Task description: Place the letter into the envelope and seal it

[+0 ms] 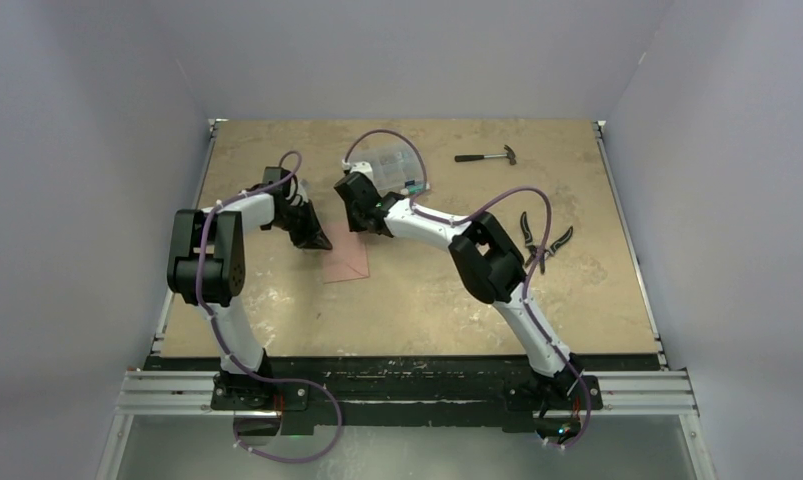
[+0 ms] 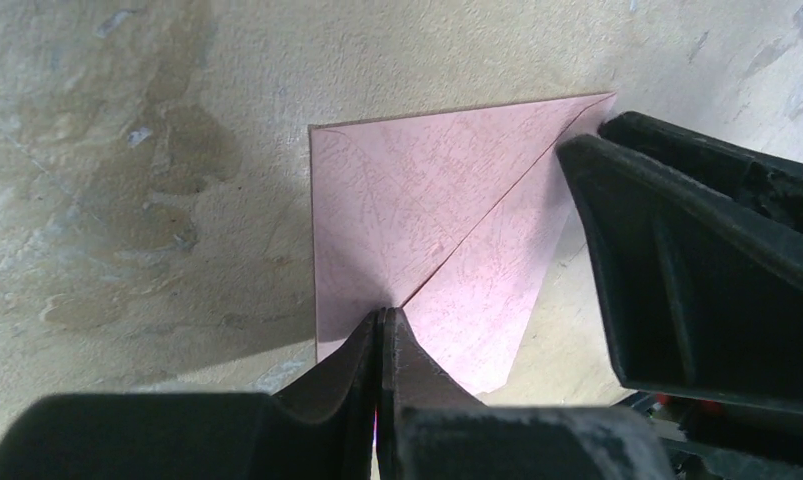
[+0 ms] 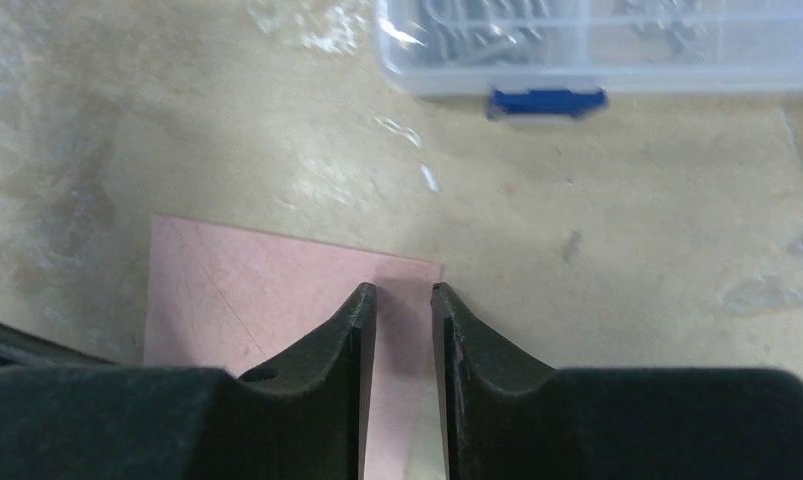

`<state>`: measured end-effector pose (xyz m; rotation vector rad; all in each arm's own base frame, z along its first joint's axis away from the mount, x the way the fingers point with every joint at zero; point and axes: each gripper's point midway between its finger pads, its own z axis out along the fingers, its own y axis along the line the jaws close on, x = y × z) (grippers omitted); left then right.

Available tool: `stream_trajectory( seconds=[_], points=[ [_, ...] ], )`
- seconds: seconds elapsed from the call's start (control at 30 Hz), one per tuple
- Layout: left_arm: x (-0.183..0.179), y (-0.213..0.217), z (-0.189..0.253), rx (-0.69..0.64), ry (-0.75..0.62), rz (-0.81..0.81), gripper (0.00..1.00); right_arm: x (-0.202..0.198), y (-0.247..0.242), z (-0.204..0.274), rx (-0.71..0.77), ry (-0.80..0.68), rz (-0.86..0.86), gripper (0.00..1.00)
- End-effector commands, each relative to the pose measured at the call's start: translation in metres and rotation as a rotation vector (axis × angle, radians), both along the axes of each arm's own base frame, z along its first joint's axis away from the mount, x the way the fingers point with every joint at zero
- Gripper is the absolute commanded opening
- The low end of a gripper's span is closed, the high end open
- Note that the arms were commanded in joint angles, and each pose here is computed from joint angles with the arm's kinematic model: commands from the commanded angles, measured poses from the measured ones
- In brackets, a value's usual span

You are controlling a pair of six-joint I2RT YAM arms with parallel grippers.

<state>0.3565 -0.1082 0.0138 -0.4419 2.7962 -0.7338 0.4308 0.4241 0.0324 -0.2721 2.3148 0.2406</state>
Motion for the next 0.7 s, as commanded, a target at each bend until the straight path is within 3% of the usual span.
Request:
stream_trajectory(
  seconds=[0.0, 0.17, 0.37, 0.5, 0.67],
  points=[
    [0.015, 0.009, 0.001, 0.074, -0.057, -0.033, 0.01, 0.001, -0.025, 0.057, 0.126, 0.043, -0.024, 0.34],
    [0.056, -0.005, 0.074, -0.008, -0.229, -0.033, 0.19, 0.013, -0.078, 0.109, 0.238, 0.018, -0.145, 0.42],
    [0.076, -0.005, 0.108, -0.002, -0.338, -0.003, 0.31, 0.035, -0.158, 0.097, 0.223, 0.03, -0.279, 0.5],
    [0.084, -0.026, 0.123, -0.021, -0.435, -0.032, 0.38, 0.052, -0.182, 0.092, 0.226, 0.001, -0.218, 0.6],
    [0.084, -0.048, 0.128, 0.059, -0.511, -0.079, 0.43, 0.07, -0.19, 0.082, 0.168, -0.117, 0.109, 0.61]
  ],
)
